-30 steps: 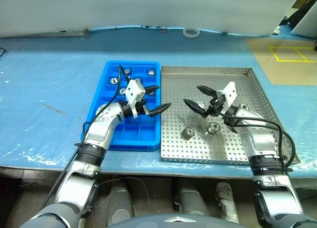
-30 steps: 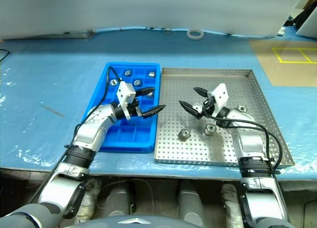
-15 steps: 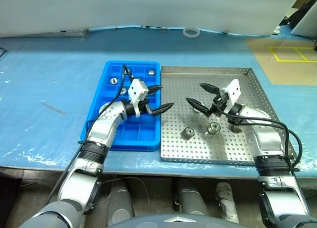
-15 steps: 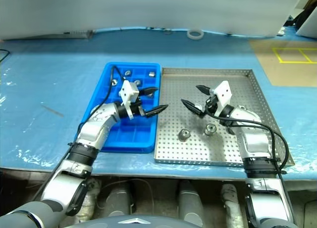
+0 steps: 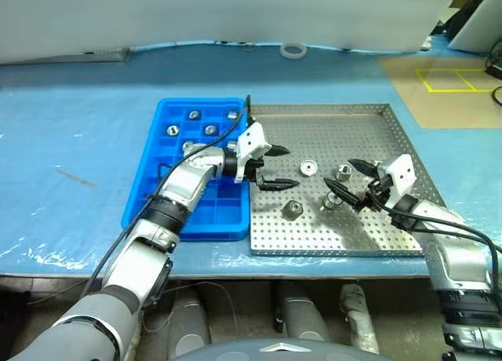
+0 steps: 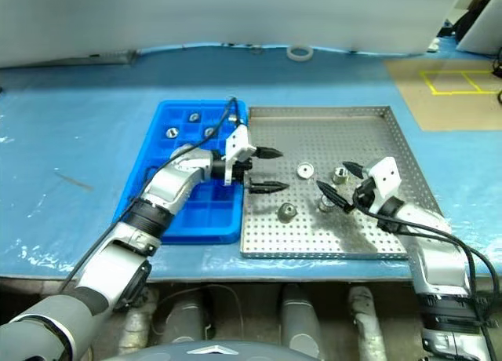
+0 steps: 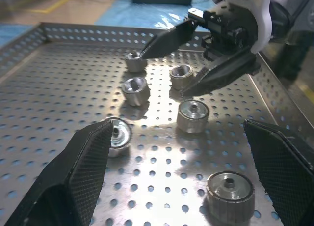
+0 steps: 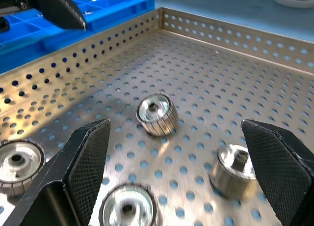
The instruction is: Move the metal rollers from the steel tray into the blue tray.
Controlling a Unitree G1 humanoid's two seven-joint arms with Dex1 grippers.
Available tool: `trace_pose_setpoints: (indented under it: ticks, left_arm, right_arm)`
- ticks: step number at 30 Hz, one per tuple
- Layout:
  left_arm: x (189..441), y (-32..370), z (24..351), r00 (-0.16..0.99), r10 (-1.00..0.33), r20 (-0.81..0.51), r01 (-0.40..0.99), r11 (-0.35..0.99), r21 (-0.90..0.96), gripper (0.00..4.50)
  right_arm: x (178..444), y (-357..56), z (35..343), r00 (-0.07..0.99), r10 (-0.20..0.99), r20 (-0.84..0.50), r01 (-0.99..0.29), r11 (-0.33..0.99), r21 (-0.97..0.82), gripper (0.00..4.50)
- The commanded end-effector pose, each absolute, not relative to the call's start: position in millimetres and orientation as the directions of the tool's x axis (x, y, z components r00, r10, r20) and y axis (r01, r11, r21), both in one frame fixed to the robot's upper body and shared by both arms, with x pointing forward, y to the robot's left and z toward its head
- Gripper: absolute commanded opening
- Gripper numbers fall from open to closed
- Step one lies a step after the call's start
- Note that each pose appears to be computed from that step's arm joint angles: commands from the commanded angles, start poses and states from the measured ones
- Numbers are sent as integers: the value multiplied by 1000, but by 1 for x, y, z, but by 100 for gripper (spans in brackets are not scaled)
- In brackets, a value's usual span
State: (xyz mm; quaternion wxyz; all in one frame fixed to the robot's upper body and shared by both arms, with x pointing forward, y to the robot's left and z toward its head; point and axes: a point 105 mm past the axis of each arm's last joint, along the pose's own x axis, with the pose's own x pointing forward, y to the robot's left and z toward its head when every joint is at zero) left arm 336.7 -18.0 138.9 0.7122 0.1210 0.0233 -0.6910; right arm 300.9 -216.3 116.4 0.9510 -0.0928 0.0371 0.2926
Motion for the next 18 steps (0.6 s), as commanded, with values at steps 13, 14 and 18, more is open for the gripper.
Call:
trace_pose_setpoints:
  ticks: [13, 14, 18]
  left_arm:
    - [324, -21, 87, -80, -831, -550, 964, -205, 170, 449]
    - [324, -25, 91, -74, -846, -528, 964, -197, 180, 408]
    - [326, -32, 99, -54, -880, -472, 968, -162, 191, 285]
  right_arm:
    - [284, -218, 135, 869, 488, -77, -494, 849, -189, 450]
    - [285, -217, 136, 867, 493, -73, -497, 847, -186, 450]
    - [290, -212, 137, 860, 507, -65, -509, 840, -185, 450]
